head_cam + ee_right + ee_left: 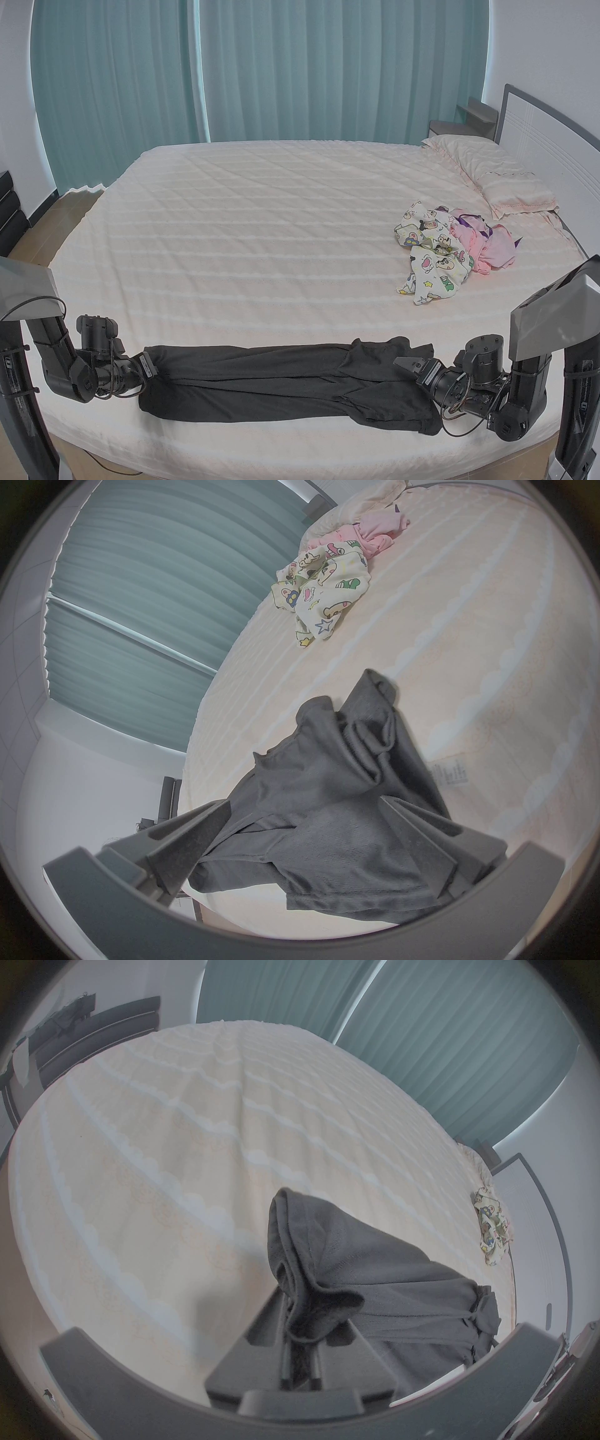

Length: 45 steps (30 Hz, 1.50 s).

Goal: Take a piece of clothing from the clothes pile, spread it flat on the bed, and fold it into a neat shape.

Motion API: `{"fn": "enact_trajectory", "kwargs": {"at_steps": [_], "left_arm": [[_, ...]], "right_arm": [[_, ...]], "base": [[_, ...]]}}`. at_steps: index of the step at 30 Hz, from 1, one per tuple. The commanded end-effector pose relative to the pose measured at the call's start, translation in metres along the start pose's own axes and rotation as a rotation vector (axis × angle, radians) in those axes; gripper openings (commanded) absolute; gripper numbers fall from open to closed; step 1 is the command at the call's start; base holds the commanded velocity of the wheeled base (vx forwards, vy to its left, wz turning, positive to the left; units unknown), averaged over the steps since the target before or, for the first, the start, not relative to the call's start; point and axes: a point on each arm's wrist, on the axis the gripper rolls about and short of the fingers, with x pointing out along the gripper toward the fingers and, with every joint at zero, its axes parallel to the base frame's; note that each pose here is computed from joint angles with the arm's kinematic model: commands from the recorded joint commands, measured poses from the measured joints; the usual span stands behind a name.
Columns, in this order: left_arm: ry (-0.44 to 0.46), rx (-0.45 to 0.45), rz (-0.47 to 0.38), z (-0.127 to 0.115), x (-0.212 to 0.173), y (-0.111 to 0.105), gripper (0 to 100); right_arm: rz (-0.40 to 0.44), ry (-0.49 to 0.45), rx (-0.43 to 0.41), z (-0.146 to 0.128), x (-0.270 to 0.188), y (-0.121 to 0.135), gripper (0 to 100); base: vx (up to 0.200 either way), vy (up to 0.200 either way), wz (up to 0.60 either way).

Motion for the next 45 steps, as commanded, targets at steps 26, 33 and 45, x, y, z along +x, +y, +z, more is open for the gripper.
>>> {"fn": "enact_trajectory", "kwargs": {"at_steps": [26, 33, 45], "left_arm": [[-0.151, -0.195, 0.045, 0.110, -0.115, 0.083, 0], [-0.110, -0.186, -0.002, 0.102, -0.122, 0.067, 0], [0.047, -0.131, -0.076, 0.054, -0.106, -0.028, 0]], "right_arm": [[-0.015, -0.043, 0.019, 0.011, -0.006, -0.005, 100], [-0.018, -0.047, 0.022, 0.013, -0.006, -0.006, 100], [-0.024, -0.054, 0.028, 0.015, -0.006, -0.008, 100]], "base": [[0.000, 0.000, 0.00], [0.000, 0.000, 0.00], [0.000, 0.000, 0.00]]}}
